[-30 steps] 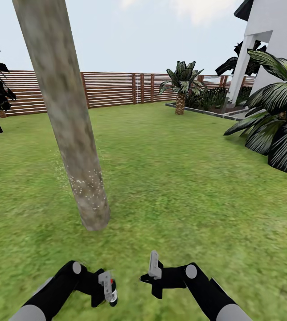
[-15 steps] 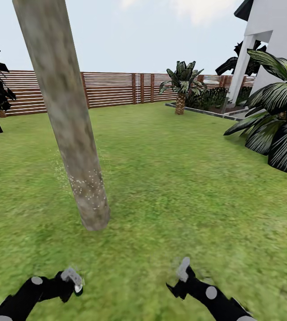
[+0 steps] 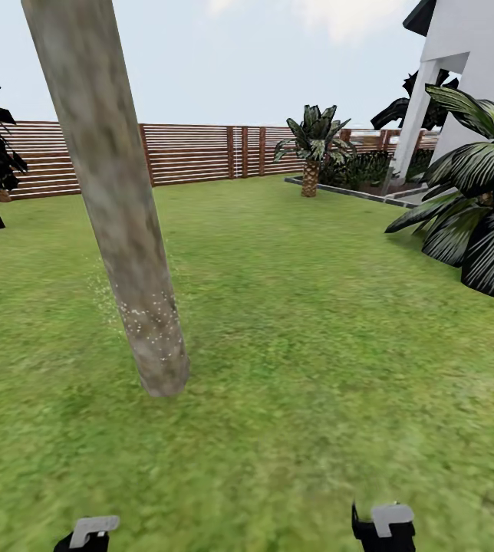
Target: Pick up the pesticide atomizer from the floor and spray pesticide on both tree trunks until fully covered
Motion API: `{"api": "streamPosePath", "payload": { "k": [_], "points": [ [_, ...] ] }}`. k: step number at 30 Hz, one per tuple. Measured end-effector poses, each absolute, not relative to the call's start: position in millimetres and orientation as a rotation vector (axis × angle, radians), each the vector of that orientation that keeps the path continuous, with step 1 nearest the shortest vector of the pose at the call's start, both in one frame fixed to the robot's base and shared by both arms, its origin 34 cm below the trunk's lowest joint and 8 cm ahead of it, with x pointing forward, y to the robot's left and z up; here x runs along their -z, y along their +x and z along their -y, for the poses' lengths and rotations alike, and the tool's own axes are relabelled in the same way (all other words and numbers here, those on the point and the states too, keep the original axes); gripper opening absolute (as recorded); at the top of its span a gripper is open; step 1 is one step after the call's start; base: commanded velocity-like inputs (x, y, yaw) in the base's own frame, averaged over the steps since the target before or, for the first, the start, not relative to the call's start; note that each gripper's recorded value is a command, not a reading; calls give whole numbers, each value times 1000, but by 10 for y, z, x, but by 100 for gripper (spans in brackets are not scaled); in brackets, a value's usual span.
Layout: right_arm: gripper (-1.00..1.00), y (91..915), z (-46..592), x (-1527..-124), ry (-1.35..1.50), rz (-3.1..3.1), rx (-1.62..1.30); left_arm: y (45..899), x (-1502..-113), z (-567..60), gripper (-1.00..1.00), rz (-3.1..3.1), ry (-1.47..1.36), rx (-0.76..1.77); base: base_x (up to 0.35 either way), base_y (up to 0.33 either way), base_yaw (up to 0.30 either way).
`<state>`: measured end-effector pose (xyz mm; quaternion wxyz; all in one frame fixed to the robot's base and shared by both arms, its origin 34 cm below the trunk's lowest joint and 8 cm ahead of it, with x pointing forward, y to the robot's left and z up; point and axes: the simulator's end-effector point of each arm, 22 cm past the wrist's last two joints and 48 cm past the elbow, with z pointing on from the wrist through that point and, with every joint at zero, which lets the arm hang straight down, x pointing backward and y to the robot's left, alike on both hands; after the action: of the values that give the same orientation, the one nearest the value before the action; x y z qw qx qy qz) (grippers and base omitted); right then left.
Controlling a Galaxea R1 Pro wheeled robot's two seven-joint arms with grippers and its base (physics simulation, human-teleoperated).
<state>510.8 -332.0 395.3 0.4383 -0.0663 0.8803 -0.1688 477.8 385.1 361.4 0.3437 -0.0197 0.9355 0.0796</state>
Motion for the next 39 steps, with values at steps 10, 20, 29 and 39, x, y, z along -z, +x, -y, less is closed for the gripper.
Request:
{"api": "streamPosePath", "payload": {
  "k": [10,20,29,39],
  "points": [
    [100,5066,3013,-3902,-135,-2204,373,4740,-3627,-3970,-100,-2419,-135,-305,-153,-132,128],
    [100,5063,3019,-3901,-137,-2205,374,4710,-3632,-4037,-100,-2408,-234,-313,-256,-162,278],
    [100,5057,3019,-3897,-139,-2206,374,4710,-3629,-4027,-100,-2409,-233,-312,-207,-179,279],
    [100,5056,3014,-3896,-141,-2206,373,4711,-3625,-4004,-100,-2410,-235,-308,-4,-272,280]
  ]
}}
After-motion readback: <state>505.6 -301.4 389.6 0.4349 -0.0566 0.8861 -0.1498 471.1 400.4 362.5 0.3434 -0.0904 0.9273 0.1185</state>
